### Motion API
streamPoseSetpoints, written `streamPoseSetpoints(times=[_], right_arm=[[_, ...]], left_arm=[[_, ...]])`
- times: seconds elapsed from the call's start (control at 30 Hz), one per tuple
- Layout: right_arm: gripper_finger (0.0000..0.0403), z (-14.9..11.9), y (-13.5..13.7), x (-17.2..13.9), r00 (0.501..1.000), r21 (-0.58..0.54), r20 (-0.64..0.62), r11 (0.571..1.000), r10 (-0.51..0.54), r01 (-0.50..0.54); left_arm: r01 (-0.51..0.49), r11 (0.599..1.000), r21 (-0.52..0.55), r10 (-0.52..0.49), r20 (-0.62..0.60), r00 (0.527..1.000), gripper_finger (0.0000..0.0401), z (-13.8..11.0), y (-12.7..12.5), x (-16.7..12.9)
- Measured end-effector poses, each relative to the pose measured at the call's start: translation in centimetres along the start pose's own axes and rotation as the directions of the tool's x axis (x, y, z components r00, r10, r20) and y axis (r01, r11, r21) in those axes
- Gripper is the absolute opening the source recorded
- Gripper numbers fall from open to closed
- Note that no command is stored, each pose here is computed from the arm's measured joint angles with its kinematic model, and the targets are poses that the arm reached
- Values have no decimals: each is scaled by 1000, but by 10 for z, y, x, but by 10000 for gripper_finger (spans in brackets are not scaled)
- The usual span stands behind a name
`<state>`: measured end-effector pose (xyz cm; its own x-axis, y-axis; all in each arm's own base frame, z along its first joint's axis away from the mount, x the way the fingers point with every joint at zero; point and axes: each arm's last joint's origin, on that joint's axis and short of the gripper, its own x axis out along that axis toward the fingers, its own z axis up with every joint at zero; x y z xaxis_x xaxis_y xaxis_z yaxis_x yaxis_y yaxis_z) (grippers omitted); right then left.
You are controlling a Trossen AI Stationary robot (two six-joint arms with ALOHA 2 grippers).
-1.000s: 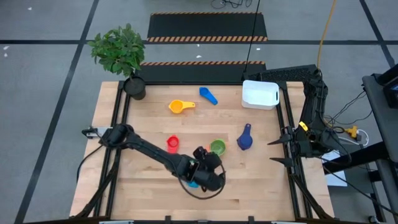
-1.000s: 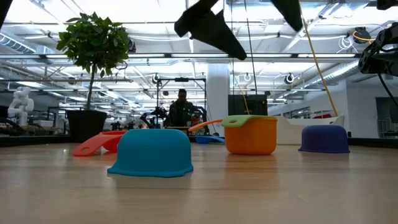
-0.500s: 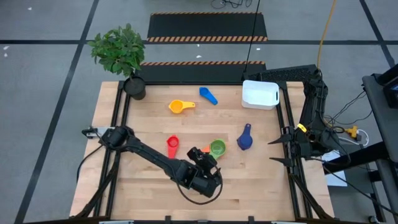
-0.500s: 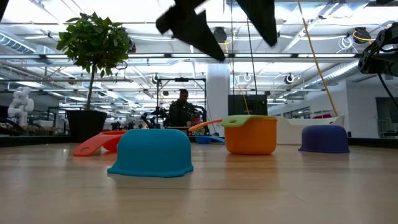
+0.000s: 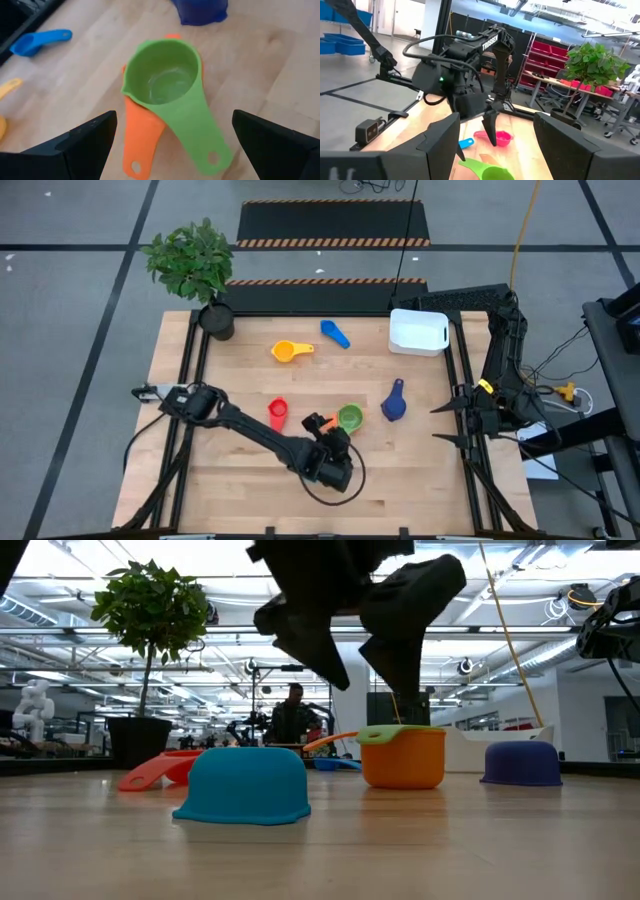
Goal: Nest measuring cups in basket
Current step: Stack the green measuring cup on top of the orange measuring cup
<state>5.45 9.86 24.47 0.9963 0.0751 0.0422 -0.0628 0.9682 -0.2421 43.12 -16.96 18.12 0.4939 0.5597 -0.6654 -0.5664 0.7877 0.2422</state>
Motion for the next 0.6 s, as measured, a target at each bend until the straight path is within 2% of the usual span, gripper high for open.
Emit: streamPoseSetpoints(times=[0.3,0.47,0.6], right_arm=[[249,0,0,0,1000,9,0,1000,3,-3],[249,0,0,0,1000,8,0,1000,3,-3],[249,0,0,0,1000,9,0,1000,4,-4]], left_arm=[[-13,999,-51,11,-42,999,400,11,13,22],[48,997,-63,-55,-119,991,400,14,17,29],[47,995,-90,-59,-131,990,400,16,20,33]])
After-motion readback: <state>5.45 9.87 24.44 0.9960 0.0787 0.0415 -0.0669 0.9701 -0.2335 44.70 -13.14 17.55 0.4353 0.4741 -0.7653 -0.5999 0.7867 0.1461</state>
